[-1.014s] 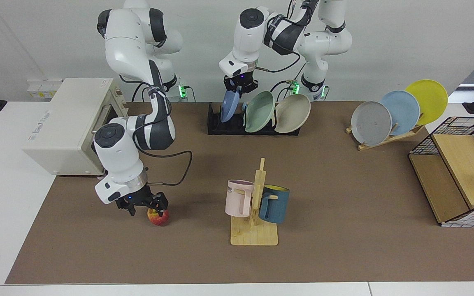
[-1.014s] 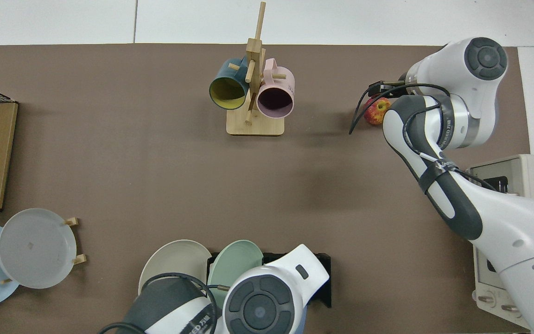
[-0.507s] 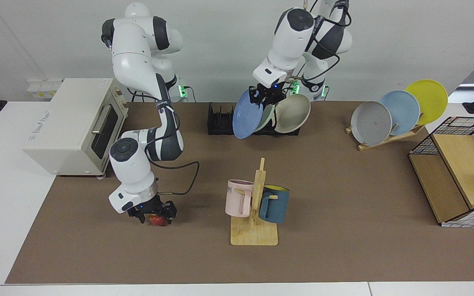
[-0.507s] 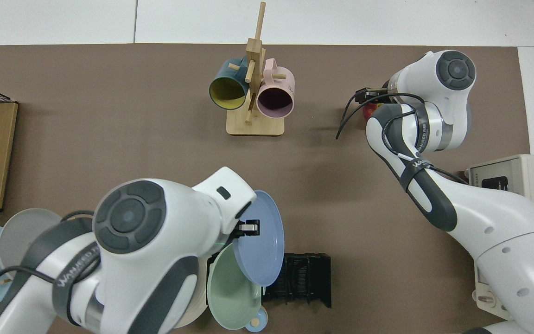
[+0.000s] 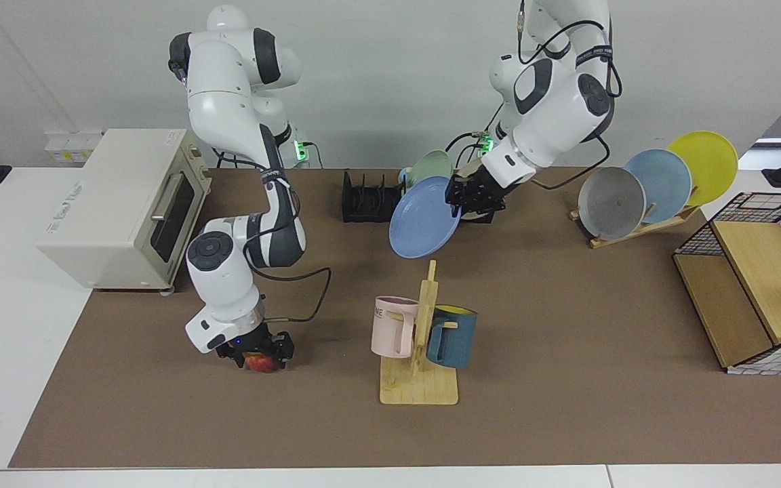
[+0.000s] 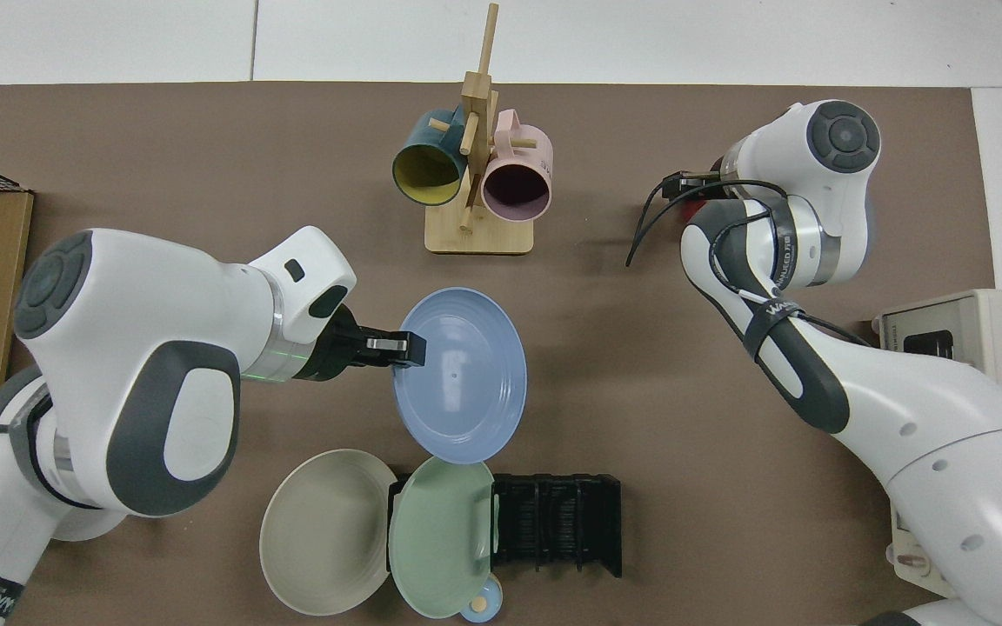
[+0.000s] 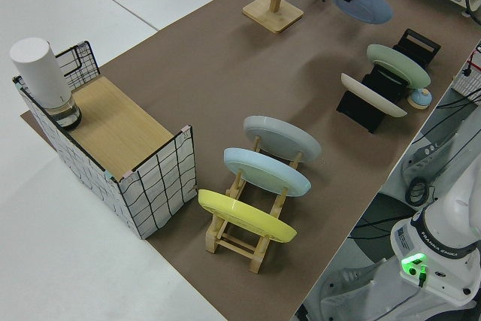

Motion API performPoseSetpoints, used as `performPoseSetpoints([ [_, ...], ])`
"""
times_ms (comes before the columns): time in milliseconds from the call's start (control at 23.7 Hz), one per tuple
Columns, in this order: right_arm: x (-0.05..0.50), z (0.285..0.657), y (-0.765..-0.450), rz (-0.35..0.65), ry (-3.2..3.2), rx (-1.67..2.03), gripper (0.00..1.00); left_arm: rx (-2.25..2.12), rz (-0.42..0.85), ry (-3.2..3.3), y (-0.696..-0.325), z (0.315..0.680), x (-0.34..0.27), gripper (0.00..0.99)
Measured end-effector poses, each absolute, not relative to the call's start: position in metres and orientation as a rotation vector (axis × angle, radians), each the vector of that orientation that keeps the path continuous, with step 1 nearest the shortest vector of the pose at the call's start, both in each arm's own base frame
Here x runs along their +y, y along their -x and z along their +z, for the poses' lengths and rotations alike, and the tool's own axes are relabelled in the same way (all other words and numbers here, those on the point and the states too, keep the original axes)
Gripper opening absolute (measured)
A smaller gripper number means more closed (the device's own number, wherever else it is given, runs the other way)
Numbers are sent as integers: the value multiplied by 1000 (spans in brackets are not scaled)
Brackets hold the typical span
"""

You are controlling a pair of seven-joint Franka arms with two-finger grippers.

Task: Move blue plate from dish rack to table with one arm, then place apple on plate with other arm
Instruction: 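Lift the blue plate from the rack with the left gripper onto the table, then release the plate with the left gripper while the right gripper carries the apple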

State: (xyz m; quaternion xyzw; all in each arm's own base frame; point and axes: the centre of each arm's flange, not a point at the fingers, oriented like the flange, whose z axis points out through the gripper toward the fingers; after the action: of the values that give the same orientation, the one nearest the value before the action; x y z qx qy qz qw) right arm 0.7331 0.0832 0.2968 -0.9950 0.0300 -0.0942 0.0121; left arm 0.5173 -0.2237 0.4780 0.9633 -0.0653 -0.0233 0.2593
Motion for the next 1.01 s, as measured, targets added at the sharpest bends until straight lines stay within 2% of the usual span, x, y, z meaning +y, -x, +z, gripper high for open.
performPoseSetpoints([
  [127, 83, 296, -733, -291, 3103, 93, 714, -197, -58, -2572, -530, 451, -216, 84],
  [465, 79, 301, -734, -304, 3108, 66, 709, -248, -79, -2505, -555, 377, -202, 84],
  [634, 71, 319, -734, -311, 3112, 41, 709, -275, -86, -2493, -558, 364, -198, 84],
  [845, 60, 352, -728, -275, 3120, 23, 709, -259, -75, -2485, -561, 359, -196, 84],
  [1014, 52, 379, -721, -244, 3123, 18, 709, -218, -122, -2459, -561, 331, -200, 84],
])
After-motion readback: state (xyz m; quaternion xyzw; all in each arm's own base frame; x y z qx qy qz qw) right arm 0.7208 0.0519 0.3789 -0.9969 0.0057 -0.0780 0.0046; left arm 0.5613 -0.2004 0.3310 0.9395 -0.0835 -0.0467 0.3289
